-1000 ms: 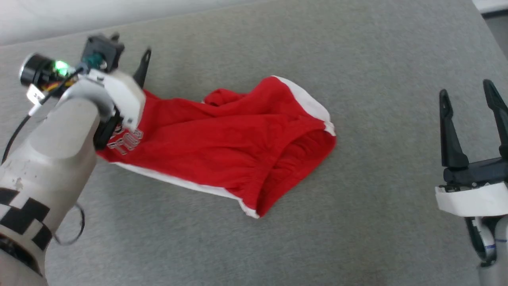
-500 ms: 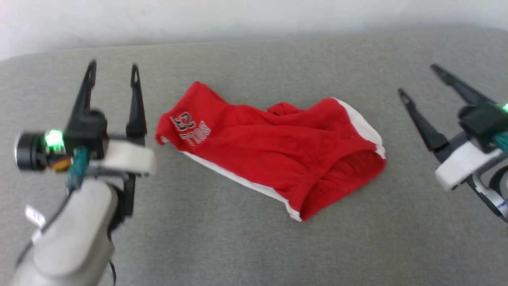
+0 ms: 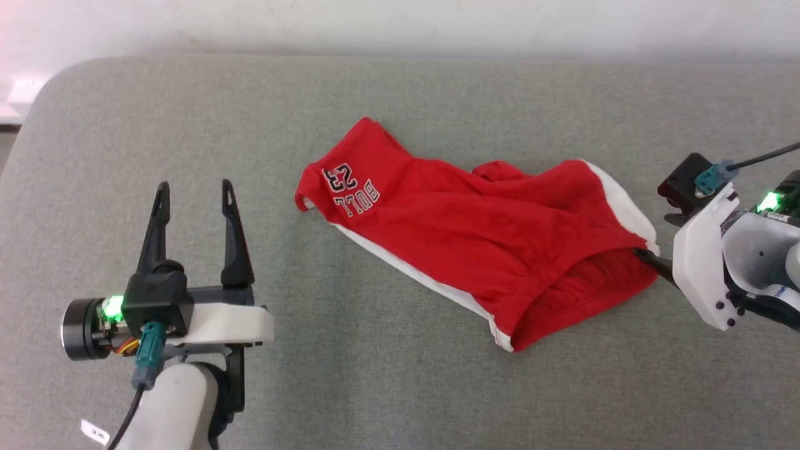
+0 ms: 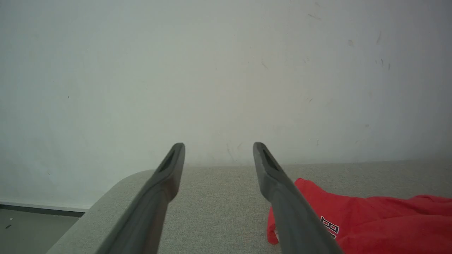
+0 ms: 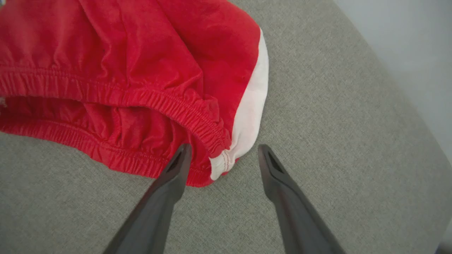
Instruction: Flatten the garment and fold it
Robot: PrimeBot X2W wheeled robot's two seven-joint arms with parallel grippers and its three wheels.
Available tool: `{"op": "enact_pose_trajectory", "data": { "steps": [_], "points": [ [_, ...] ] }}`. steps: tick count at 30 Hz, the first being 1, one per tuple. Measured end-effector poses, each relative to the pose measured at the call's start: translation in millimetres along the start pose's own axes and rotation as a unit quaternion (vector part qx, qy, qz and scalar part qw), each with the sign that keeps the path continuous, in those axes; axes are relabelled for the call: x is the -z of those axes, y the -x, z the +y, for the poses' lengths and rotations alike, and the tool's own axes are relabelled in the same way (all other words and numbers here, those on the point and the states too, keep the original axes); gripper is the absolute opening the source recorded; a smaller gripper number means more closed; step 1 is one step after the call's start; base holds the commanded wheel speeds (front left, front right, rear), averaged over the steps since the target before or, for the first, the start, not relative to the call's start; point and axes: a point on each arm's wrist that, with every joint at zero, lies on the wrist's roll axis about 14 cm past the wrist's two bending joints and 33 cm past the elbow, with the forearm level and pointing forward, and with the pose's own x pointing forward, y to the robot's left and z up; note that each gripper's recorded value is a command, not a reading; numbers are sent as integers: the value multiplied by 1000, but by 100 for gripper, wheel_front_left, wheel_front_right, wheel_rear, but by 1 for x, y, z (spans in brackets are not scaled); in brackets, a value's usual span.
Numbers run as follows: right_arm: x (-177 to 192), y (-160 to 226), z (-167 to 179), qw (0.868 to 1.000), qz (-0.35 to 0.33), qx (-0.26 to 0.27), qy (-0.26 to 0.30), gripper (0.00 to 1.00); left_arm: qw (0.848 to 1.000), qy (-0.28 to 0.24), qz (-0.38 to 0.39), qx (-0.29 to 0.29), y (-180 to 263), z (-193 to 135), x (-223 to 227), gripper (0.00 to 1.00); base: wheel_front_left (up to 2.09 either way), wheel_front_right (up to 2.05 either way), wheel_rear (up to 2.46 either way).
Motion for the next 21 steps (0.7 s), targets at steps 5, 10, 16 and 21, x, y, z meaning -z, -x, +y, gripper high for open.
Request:
{"op": "enact_pose_trajectory", "data": {
  "steps": [5,10,16,21],
  "points": [
    [25,-30,4,998,51,-19,-5,100,1000,2,11,0,-2,-3,11,100,0,0,0],
    [45,-58,17,996,75,-47,-17,100,1000,0,20,-9,-7,0,21,100,0,0,0],
    [33,-65,12,998,32,-47,-5,0,1000,-3,25,-12,-9,2,26,100,0,0,0],
    [38,-46,-32,999,27,8,-19,0,1000,3,15,-10,-9,2,19,100,0,0,0]
  ]
}}
